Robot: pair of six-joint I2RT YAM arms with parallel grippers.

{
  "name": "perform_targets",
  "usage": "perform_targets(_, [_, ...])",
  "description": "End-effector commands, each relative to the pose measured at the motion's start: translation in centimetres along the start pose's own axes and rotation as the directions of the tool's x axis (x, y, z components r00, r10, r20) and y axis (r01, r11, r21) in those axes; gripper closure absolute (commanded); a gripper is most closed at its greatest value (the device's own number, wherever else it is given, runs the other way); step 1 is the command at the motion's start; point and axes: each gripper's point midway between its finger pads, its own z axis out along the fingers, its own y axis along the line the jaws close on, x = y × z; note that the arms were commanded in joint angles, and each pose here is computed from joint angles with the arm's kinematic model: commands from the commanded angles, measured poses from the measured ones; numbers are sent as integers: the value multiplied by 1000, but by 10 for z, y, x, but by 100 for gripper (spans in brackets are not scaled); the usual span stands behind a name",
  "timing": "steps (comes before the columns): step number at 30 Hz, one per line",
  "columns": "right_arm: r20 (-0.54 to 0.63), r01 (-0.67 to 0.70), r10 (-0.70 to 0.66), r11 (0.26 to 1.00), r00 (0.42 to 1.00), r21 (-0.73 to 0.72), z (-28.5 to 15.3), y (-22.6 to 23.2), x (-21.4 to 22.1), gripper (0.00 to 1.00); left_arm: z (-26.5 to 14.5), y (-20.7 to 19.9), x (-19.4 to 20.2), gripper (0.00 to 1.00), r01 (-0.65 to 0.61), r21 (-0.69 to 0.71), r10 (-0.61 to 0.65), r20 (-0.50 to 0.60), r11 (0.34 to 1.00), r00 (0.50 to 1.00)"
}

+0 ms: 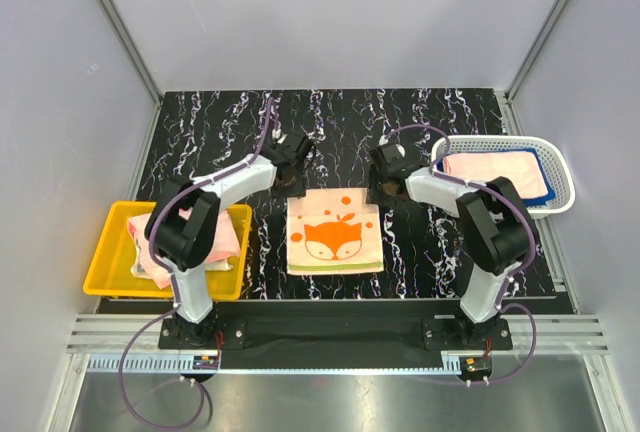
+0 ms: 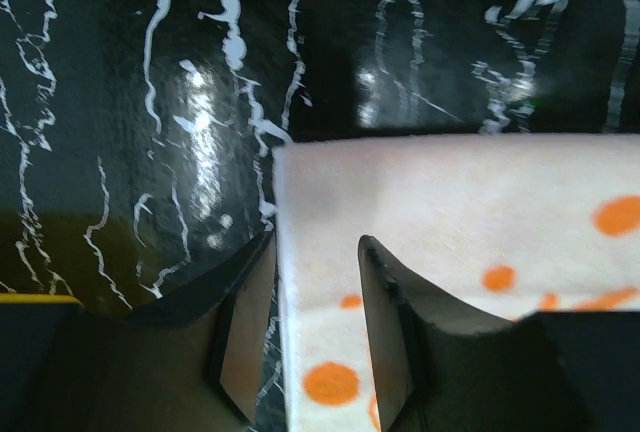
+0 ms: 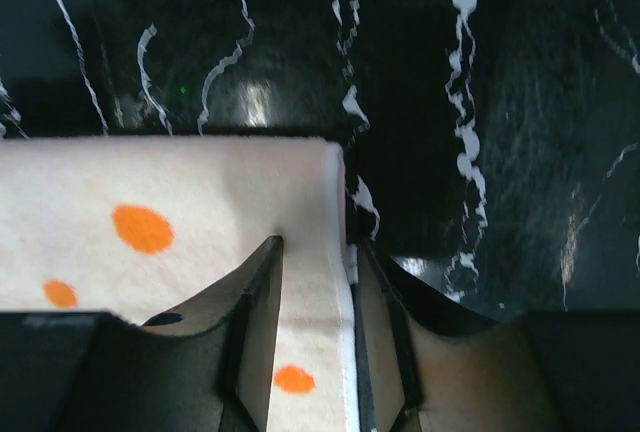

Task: Fold and stack the towels
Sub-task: Fold the towel

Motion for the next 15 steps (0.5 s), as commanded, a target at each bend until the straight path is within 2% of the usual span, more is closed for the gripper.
perform_targets(1, [54, 37, -41, 997, 998, 67, 5, -6, -26, 57, 10, 19, -19, 55, -59, -101, 61, 17, 993, 998])
perform_targets(4, [63, 36, -41, 997, 997, 74, 6, -7, -28, 54, 19, 24, -21, 52, -68, -119, 70, 15, 991, 997])
perform_targets(15, [112, 61, -66, 997, 991, 45, 12, -3, -46, 51, 31, 20, -24, 52, -55, -96, 57, 18, 994, 998])
